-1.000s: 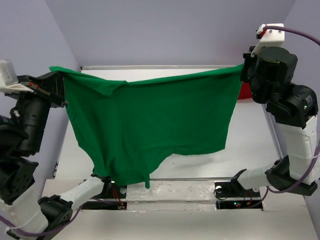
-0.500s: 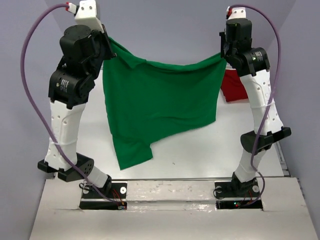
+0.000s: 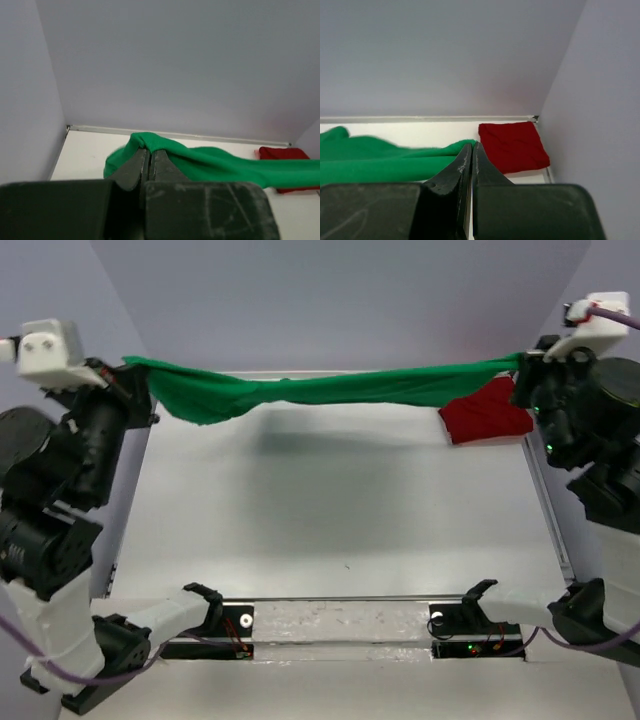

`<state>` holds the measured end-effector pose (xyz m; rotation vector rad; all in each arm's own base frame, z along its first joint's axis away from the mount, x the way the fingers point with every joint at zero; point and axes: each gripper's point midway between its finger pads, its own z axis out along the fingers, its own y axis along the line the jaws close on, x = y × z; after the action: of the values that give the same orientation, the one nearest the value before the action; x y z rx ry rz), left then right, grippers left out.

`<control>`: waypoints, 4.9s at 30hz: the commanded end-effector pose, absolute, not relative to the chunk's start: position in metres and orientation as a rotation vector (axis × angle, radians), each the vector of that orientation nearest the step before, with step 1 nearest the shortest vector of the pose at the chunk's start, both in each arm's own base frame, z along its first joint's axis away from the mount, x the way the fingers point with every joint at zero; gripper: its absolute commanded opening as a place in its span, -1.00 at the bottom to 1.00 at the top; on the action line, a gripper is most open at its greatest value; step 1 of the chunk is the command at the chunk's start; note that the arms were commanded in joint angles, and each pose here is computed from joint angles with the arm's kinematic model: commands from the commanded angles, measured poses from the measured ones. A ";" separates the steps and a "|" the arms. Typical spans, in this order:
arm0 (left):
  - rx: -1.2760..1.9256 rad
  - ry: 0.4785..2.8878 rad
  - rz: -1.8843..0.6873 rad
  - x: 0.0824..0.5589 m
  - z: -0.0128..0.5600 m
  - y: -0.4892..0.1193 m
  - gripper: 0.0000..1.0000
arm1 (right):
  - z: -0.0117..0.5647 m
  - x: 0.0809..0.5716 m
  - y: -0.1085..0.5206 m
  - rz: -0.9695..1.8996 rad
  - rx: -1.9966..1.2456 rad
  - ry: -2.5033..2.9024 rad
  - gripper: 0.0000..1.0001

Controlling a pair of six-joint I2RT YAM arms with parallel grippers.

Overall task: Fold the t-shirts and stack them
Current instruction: Flatten the tshirt out

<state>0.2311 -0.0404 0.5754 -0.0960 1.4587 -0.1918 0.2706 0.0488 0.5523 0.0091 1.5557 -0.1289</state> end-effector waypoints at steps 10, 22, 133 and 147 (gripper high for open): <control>-0.130 1.312 -0.265 0.182 0.605 -0.022 -1.00 | 0.566 0.228 0.004 -0.210 0.121 1.469 -1.00; -0.072 1.630 -0.109 0.325 0.530 -0.078 -1.00 | 0.497 0.341 0.073 -0.303 0.006 1.690 -1.00; 0.094 1.445 -0.344 0.390 0.583 -0.116 -1.00 | 0.502 0.440 0.115 -0.182 -0.086 1.662 -1.00; 0.112 1.338 -0.448 0.256 0.605 -0.094 -1.00 | 0.531 0.306 0.069 -0.066 -0.019 1.610 -1.00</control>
<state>0.3177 -0.1035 0.5677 0.0989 1.4844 -0.3915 0.3486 0.0797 0.5172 -0.0649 1.6418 -0.1297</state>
